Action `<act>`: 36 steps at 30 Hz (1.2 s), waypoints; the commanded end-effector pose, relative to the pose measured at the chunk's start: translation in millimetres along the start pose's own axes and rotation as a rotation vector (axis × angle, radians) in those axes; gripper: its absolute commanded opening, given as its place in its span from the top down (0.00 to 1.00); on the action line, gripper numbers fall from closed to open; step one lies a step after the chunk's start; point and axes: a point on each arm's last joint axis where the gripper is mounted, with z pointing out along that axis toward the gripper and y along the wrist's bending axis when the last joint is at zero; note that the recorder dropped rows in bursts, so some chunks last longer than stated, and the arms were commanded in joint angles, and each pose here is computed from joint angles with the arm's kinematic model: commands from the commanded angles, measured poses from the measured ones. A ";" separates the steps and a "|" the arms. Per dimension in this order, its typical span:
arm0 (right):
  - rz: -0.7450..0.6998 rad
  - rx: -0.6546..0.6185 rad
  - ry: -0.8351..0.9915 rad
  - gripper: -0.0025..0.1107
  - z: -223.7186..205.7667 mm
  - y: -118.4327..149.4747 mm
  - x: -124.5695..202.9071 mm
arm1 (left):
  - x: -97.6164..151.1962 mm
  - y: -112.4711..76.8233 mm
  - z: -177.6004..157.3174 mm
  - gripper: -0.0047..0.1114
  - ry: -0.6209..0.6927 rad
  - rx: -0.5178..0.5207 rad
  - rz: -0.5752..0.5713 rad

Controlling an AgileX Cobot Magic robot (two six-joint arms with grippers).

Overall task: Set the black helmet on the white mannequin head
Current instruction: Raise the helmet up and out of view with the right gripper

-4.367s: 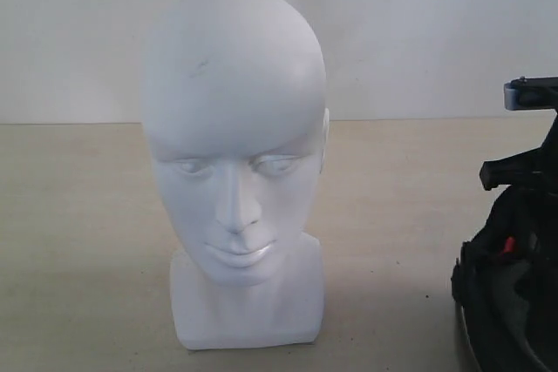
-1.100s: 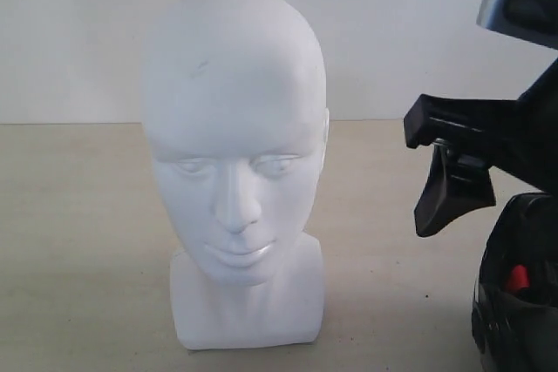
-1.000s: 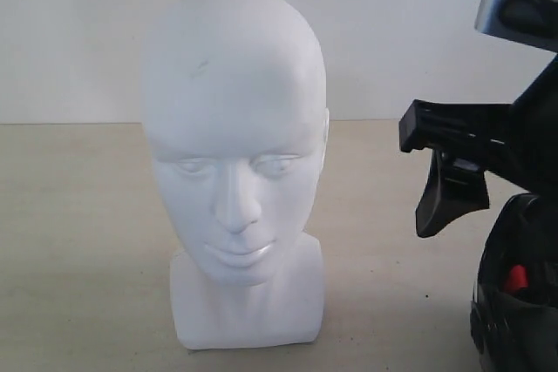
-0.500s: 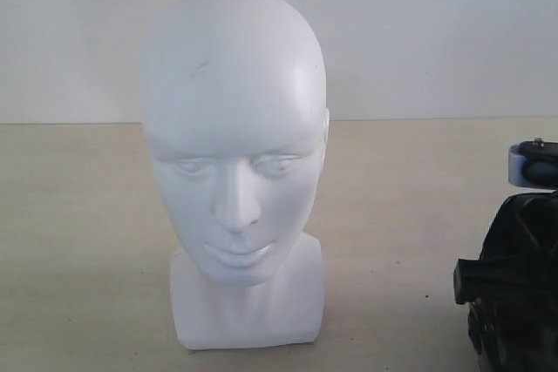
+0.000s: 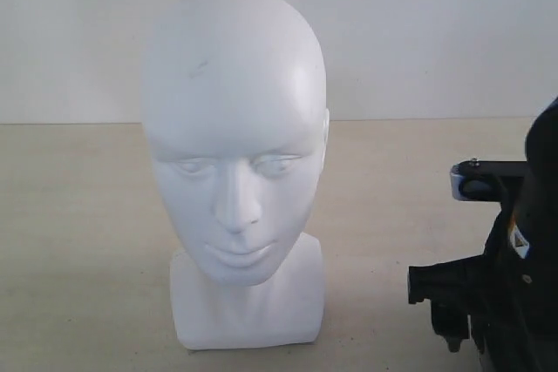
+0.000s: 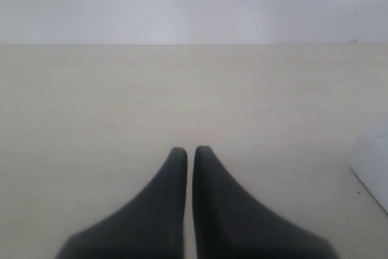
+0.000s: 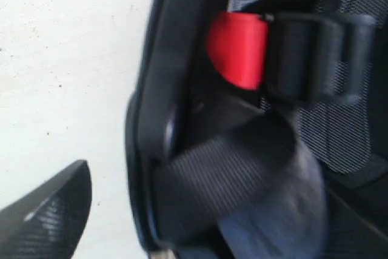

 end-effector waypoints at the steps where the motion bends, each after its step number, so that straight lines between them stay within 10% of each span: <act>1: -0.010 0.054 -0.013 0.25 16.7 6.4 -7.5 | -0.7 -0.7 -0.4 0.92 -0.006 0.011 -0.007; 11: 0.001 0.132 -0.010 0.28 55.4 20.1 -17.5 | -0.7 -0.7 -0.4 0.92 -0.006 0.011 -0.007; 19: -0.095 0.181 -0.027 0.98 59.4 17.9 -20.7 | -0.7 -0.7 -0.4 0.92 -0.006 0.011 -0.007; 36: -0.243 0.157 -0.225 0.98 -21.5 0.4 -37.4 | -0.7 -0.7 -0.4 0.92 -0.006 0.011 -0.007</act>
